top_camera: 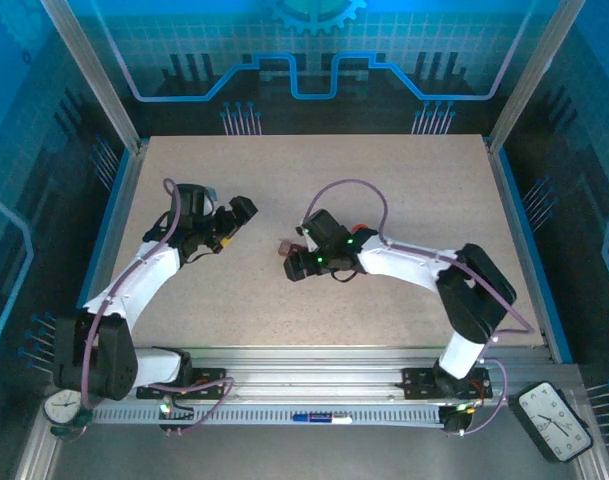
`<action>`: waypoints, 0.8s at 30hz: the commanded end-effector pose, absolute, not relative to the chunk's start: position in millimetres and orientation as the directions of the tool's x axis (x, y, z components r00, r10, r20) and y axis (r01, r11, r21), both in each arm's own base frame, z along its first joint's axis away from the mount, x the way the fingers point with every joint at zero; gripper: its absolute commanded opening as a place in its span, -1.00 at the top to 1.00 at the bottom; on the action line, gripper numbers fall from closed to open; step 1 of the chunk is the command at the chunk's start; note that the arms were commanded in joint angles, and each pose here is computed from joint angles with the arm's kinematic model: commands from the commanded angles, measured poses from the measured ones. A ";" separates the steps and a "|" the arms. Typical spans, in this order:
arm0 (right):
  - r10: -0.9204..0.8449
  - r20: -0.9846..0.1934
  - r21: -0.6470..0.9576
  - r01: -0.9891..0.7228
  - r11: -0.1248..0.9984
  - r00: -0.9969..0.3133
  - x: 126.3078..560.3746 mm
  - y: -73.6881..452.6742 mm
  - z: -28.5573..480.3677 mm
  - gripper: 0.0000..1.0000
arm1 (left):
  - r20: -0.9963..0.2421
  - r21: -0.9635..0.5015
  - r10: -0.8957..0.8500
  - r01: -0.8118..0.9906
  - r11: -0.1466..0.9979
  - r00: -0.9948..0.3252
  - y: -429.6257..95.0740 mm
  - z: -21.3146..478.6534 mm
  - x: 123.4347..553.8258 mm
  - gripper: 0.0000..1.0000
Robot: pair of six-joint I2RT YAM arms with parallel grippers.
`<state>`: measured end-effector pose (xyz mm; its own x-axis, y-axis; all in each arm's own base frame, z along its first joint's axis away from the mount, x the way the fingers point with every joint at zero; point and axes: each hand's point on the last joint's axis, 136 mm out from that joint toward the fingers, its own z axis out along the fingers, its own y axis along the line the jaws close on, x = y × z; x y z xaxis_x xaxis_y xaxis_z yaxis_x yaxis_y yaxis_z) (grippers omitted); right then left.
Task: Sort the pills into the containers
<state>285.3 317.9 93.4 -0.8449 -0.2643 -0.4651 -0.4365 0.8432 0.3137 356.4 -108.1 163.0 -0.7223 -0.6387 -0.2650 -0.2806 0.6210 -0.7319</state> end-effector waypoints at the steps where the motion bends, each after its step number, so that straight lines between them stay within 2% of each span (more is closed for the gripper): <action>1: -0.250 -0.527 0.267 -0.438 0.859 -0.812 295.6 294.2 145.3 -0.66 | -0.294 -0.749 -0.607 -0.216 0.626 -0.738 -112.8 165.6 358.3 -0.98; 6: -0.212 -0.527 0.199 -0.362 0.911 -0.823 317.1 246.5 175.8 -0.77 | -0.323 -0.751 -0.594 -0.182 0.634 -0.736 -113.4 170.0 359.5 -0.98; 8: -0.193 -0.511 0.152 -0.309 0.939 -0.837 328.8 224.4 178.0 -1.00 | -0.348 -0.742 -0.585 -0.166 0.649 -0.733 -111.9 173.3 359.1 -0.98; 15: -0.223 -0.429 0.020 -0.256 0.966 -0.875 358.4 184.2 166.6 -0.99 | -0.434 -0.703 -0.526 -0.090 0.706 -0.732 -109.7 186.2 359.2 -0.98; 20: -0.234 -0.387 0.023 -0.263 0.965 -0.892 364.6 177.8 152.9 -1.00 | -0.468 -0.682 -0.496 -0.058 0.729 -0.732 -109.3 191.3 361.4 -0.98; 24: -0.244 -0.347 0.031 -0.271 0.962 -0.906 365.4 178.4 138.5 -0.81 | -0.476 -0.677 -0.486 -0.047 0.735 -0.733 -109.7 193.0 361.4 -0.98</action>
